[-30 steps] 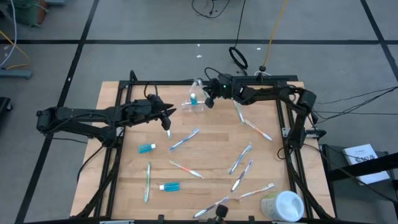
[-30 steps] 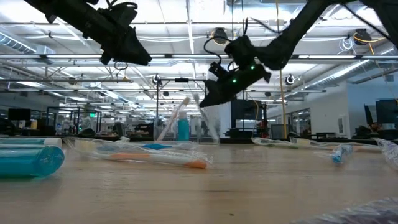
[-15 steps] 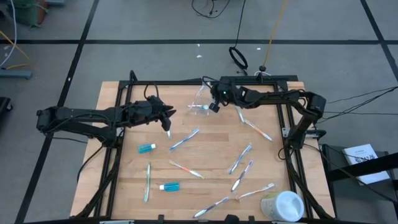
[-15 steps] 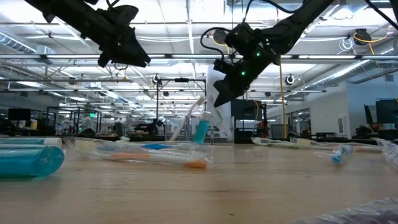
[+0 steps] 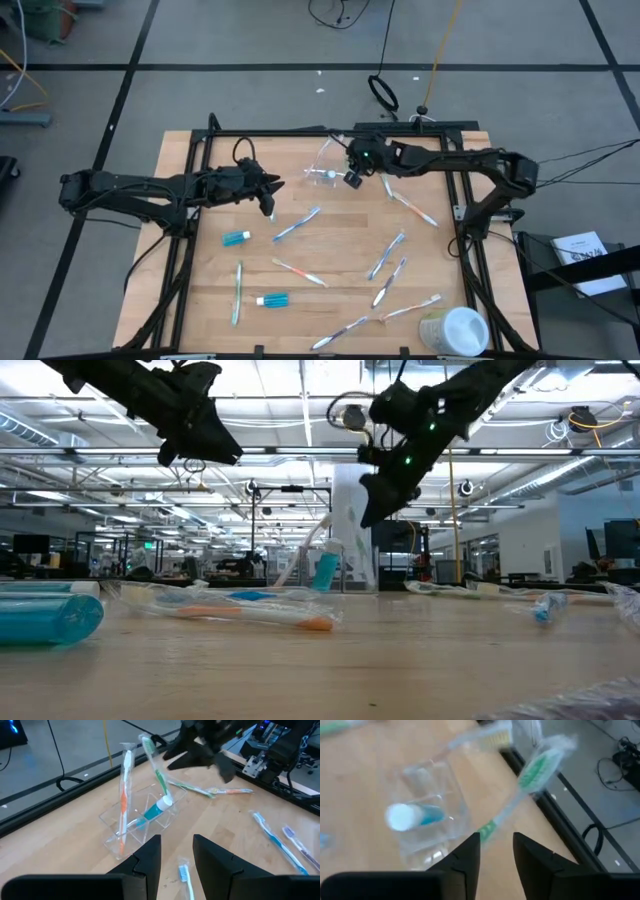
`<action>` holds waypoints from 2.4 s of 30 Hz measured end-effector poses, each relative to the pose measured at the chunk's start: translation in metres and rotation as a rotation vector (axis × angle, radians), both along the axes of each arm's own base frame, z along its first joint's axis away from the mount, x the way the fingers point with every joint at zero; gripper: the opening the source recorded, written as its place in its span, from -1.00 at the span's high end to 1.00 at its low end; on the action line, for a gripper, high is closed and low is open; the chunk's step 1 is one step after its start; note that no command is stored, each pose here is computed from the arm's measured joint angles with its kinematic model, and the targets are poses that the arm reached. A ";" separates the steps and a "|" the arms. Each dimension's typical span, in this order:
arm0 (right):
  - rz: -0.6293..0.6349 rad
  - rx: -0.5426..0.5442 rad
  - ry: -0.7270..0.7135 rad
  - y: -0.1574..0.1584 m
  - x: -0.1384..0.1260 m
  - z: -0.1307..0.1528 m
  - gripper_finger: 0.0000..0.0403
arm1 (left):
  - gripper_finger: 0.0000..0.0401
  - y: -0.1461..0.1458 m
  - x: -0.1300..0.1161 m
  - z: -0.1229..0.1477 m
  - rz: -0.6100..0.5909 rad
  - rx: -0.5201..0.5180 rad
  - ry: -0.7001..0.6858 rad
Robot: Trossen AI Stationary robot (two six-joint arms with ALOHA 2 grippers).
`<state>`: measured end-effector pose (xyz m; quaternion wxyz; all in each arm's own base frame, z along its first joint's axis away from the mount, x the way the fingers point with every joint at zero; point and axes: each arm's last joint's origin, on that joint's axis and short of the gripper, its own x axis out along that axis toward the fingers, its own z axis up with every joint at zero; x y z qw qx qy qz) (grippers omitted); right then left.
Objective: Pick & Place toothbrushing station
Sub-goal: Put the green toothbrush into the transparent bin organizer
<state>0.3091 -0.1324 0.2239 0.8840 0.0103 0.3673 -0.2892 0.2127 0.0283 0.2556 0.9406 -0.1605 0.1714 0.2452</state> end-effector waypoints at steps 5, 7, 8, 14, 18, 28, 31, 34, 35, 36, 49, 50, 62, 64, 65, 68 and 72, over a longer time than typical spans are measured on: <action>-0.010 0.077 0.028 0.022 -0.011 0.012 0.44 | 0.40 0.000 0.000 -0.001 0.003 -0.008 0.007; -0.010 0.115 0.064 0.033 -0.016 0.013 0.45 | 0.40 0.000 -0.001 -0.002 0.015 -0.034 0.013; -0.006 0.129 0.078 0.038 -0.016 0.012 0.45 | 0.40 0.000 -0.002 -0.004 0.024 -0.052 0.025; 0.058 0.153 0.100 0.066 -0.014 -0.002 0.45 | 0.40 0.002 -0.013 -0.021 0.154 -0.181 0.161; 0.103 0.133 0.088 0.075 -0.015 -0.013 0.45 | 0.40 0.008 -0.017 -0.036 0.364 -0.299 0.215; 0.108 0.112 0.037 0.075 -0.019 0.000 0.45 | 0.40 0.026 0.004 -0.082 0.642 -0.431 0.289; 0.113 0.113 0.051 0.075 -0.020 -0.001 0.46 | 0.40 0.032 0.011 -0.093 0.684 -0.457 0.287; 0.113 0.113 0.050 0.075 -0.020 -0.001 0.46 | 0.40 0.038 0.014 -0.105 0.723 -0.467 0.316; 0.113 0.113 0.051 0.075 -0.020 -0.001 0.46 | 0.40 0.040 0.014 -0.109 0.732 -0.467 0.324; 0.113 0.113 0.051 0.075 -0.020 -0.001 0.46 | 0.40 0.043 0.016 -0.112 0.739 -0.467 0.325; 0.115 0.114 0.050 0.076 -0.020 -0.001 0.46 | 0.42 0.068 0.017 -0.138 0.709 -0.514 0.457; 0.115 0.114 0.051 0.076 -0.020 -0.001 0.46 | 0.45 0.069 0.016 -0.138 0.708 -0.522 0.454; 0.118 0.112 0.057 0.076 -0.020 -0.001 0.46 | 0.91 0.069 0.014 -0.119 0.593 -0.444 0.434; 0.120 0.111 0.058 0.076 -0.020 -0.001 0.46 | 0.95 0.068 0.014 -0.108 0.570 -0.412 0.378; 0.120 0.111 0.058 0.076 -0.020 -0.001 0.46 | 0.97 0.068 0.015 -0.101 0.563 -0.382 0.346; 0.120 0.111 0.058 0.076 -0.020 -0.001 0.46 | 0.96 0.066 0.018 -0.077 0.525 -0.266 0.210; 0.120 0.110 0.058 0.076 -0.020 -0.001 0.46 | 0.95 0.061 0.026 -0.043 0.441 -0.096 0.002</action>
